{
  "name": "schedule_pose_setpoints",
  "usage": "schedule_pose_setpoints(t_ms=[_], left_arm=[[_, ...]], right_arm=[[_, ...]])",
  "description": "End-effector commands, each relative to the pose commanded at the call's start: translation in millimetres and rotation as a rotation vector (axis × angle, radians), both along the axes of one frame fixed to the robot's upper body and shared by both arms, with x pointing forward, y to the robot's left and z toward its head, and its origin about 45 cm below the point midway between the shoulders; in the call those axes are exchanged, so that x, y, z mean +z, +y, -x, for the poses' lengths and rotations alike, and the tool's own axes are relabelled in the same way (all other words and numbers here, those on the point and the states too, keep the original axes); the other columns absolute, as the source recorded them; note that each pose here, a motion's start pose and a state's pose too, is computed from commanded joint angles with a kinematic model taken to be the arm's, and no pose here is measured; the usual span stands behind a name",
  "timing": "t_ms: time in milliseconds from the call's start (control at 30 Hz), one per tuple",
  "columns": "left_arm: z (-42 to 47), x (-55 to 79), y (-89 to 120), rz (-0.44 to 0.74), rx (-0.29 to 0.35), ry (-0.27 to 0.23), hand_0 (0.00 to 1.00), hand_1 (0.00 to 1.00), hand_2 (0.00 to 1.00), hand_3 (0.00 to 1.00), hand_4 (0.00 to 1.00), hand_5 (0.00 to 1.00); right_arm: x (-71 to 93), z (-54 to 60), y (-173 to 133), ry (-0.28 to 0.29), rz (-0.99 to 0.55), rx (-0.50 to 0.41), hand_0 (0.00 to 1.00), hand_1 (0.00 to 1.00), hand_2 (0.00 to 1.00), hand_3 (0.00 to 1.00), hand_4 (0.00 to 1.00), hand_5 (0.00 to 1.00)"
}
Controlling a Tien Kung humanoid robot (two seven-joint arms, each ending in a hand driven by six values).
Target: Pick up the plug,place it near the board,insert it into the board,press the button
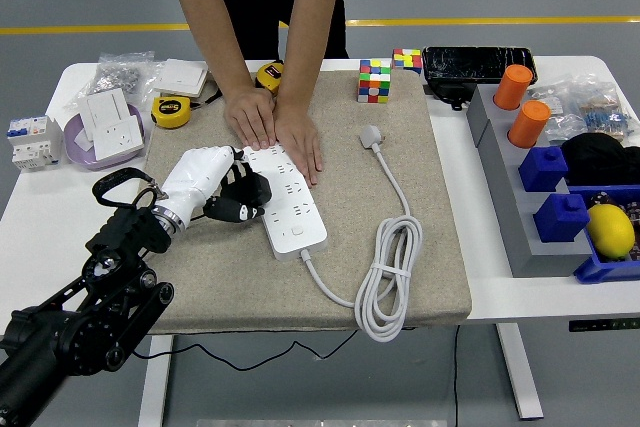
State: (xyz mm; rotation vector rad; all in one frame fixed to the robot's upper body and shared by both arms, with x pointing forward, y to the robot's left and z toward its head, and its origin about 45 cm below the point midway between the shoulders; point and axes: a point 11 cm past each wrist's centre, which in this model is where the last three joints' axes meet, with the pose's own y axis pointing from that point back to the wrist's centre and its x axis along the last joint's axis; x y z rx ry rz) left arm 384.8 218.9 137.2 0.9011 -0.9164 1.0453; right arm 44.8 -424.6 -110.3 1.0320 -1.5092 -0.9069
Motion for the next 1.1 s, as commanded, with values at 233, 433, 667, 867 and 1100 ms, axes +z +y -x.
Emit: schedule_pose_setpoints(t_ms=[233,433,667,867,1100], left_arm=[[1.8,-1.8,-3.2,-0.003,-0.014,0.012,0.441,0.337,0.296,0.348,0.666,0.069],[1.0,-1.1,-2.8,-0.003,-0.018,0.019,0.466,0.461,0.423,0.419,0.773,0.091],[0.0,-0.7,-2.2,-0.007,-0.022,0.032,0.585,0.721,0.685,0.637,0.998,0.248],[-0.6,-0.2,-1.2,-0.007,-0.022,0.042,0.649,0.780,0.739,0.775,0.998,0.301],[-2.3,3.0,1.1,-0.007,-0.018,0.044,0.689,0.806,0.764,0.817,0.998,0.323]], right_arm=[[-0.2,0.7,0.4,0.001,-0.001,-0.001,0.812,0.714,0.719,0.761,0.998,0.989],[-0.1,0.4,0.1,-0.001,0.000,-0.001,0.813,0.714,0.719,0.760,0.998,0.990],[0.2,0.4,-0.9,0.000,0.001,-0.003,0.812,0.714,0.718,0.760,0.998,0.991],[0.2,0.3,-0.6,-0.001,0.001,-0.002,0.812,0.714,0.719,0.760,0.998,0.990],[0.4,1.1,-1.5,0.000,0.002,-0.004,0.811,0.714,0.719,0.761,0.998,0.990]])
